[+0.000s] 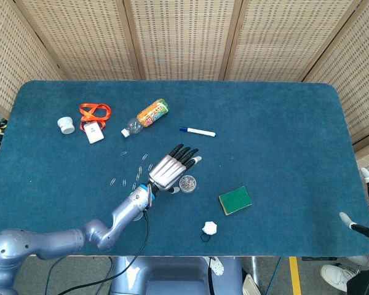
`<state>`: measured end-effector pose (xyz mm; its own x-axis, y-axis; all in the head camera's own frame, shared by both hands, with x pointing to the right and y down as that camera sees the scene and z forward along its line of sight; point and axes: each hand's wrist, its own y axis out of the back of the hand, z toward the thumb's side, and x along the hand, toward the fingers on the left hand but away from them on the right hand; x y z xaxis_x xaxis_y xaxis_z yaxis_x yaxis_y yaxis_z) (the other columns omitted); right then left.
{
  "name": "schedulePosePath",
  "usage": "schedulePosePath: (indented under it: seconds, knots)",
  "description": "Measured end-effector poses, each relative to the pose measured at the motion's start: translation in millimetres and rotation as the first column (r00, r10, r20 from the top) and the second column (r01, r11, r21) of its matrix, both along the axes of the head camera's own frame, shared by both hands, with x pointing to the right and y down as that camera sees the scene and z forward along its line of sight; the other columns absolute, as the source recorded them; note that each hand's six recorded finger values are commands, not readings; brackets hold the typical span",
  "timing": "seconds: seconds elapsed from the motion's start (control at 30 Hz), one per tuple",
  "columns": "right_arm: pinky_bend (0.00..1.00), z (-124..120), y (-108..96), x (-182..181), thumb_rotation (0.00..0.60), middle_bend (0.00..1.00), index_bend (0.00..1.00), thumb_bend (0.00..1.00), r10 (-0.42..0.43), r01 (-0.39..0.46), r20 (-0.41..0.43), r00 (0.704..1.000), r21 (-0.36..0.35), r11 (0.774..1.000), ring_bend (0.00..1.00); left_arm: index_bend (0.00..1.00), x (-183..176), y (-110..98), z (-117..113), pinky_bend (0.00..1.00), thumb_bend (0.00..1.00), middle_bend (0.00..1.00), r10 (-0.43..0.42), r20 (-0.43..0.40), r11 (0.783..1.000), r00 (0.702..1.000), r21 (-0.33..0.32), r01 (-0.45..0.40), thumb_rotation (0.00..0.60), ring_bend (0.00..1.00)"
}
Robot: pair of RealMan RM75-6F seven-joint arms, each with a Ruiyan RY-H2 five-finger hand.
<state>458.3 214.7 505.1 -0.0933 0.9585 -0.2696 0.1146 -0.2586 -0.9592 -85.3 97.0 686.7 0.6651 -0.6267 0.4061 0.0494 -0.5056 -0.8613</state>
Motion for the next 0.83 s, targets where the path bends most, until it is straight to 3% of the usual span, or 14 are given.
schedulePosePath:
  seconds: [0.23,0.33,0.43,0.53,0.67,0.77,0.83]
  knots:
    - [0.00,0,2,-4,0.600,0.00,0.00,0.00,-0.013,0.013,0.004,1.000,-0.001,1.000,0.00,0.00,-60,-34,-39,0.00,0.02,0.00,-0.080,0.006,0.992,0.997,0.101,0.079,0.600,0.00]
    - [0.00,0,2,-5,0.600,0.00,0.00,0.00,-0.015,0.015,0.004,1.000,-0.006,1.000,0.00,0.00,-110,-47,-57,0.00,0.00,0.00,-0.189,0.025,0.971,0.982,0.156,0.183,0.600,0.00]
    - [0.00,2,3,-6,0.600,0.00,0.00,0.00,-0.017,0.017,0.003,1.000,-0.012,1.000,0.00,0.00,-161,-47,-71,0.00,0.00,0.00,-0.325,0.035,0.932,0.945,0.181,0.314,0.600,0.00]
    - [0.00,3,3,-7,0.600,0.00,0.00,0.00,-0.018,0.018,0.000,1.000,-0.015,1.000,0.00,0.00,-214,-36,-84,0.00,0.00,0.00,-0.461,0.052,0.874,0.886,0.204,0.442,0.600,0.00]
    - [0.00,1,4,-8,0.600,0.00,0.00,0.00,-0.021,0.021,0.003,1.000,-0.012,1.000,0.00,0.00,-298,4,-99,0.00,0.00,0.00,-0.649,0.090,0.754,0.755,0.210,0.623,0.600,0.00]
    - [0.00,0,4,-8,0.600,0.00,0.00,0.00,-0.022,0.022,0.007,1.000,-0.009,1.000,0.00,0.00,-350,38,-115,0.00,0.01,0.00,-0.725,0.128,0.687,0.676,0.207,0.697,0.600,0.00]
    - [0.00,-1,4,-8,0.600,0.00,0.00,0.00,-0.023,0.023,0.009,1.000,-0.009,1.000,0.00,0.00,-372,58,-123,0.00,0.01,0.00,-0.755,0.146,0.656,0.640,0.193,0.730,0.600,0.00]
